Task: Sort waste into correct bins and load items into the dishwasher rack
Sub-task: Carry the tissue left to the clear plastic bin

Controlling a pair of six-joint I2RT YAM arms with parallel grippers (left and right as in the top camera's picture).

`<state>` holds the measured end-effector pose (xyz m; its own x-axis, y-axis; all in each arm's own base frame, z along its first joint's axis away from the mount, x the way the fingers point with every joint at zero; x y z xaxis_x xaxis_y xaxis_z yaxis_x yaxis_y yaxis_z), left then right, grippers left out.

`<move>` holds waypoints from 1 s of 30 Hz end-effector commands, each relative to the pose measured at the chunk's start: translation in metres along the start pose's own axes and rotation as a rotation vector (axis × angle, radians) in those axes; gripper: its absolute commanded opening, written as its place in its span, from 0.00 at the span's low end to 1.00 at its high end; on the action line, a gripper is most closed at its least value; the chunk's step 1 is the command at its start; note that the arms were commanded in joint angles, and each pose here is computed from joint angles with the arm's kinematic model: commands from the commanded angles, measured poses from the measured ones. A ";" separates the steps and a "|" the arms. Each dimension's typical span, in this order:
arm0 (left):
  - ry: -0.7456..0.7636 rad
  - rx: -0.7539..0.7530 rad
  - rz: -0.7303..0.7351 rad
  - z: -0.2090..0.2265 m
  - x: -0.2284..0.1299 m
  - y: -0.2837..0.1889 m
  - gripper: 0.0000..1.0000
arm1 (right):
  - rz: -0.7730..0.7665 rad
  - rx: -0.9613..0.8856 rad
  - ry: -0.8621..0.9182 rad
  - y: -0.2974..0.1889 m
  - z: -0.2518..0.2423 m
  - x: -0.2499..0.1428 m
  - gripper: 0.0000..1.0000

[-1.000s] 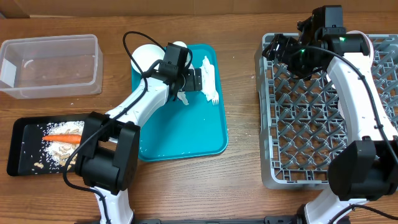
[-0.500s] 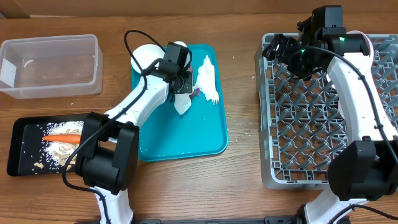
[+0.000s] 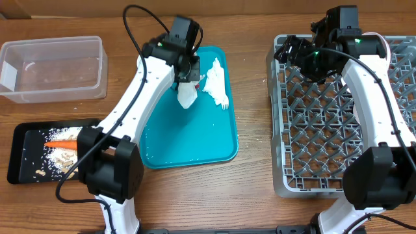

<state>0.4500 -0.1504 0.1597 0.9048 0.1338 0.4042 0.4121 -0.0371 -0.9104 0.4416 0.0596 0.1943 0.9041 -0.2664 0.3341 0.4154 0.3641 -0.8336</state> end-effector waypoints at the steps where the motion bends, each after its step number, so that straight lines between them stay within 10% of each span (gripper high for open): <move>1: -0.106 0.045 -0.148 0.012 0.041 -0.051 0.04 | -0.030 0.013 -0.005 -0.010 0.005 0.006 1.00; 10: -0.446 0.203 -0.296 0.128 0.096 -0.088 0.04 | -0.030 0.013 -0.005 -0.010 0.005 0.006 1.00; 30: -0.985 0.351 -0.295 0.349 0.096 -0.031 0.08 | -0.030 0.013 -0.005 -0.010 0.005 0.006 1.00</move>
<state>0.4836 0.1991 0.2306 0.2753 0.7711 0.5742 0.4547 0.4218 -0.7844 0.4415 0.0596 0.1943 0.9043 -0.2661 0.3340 0.4150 0.3641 -0.8338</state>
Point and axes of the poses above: each gripper's point midway between its finger pads, its own y axis out along the fingers, its own z axis along the line the jaws close on, x = y × z, the point moved 1 cm from there along -y, back along the fingers, and after that the axes turned 7 degrees about -y, right-handed, at the moved point
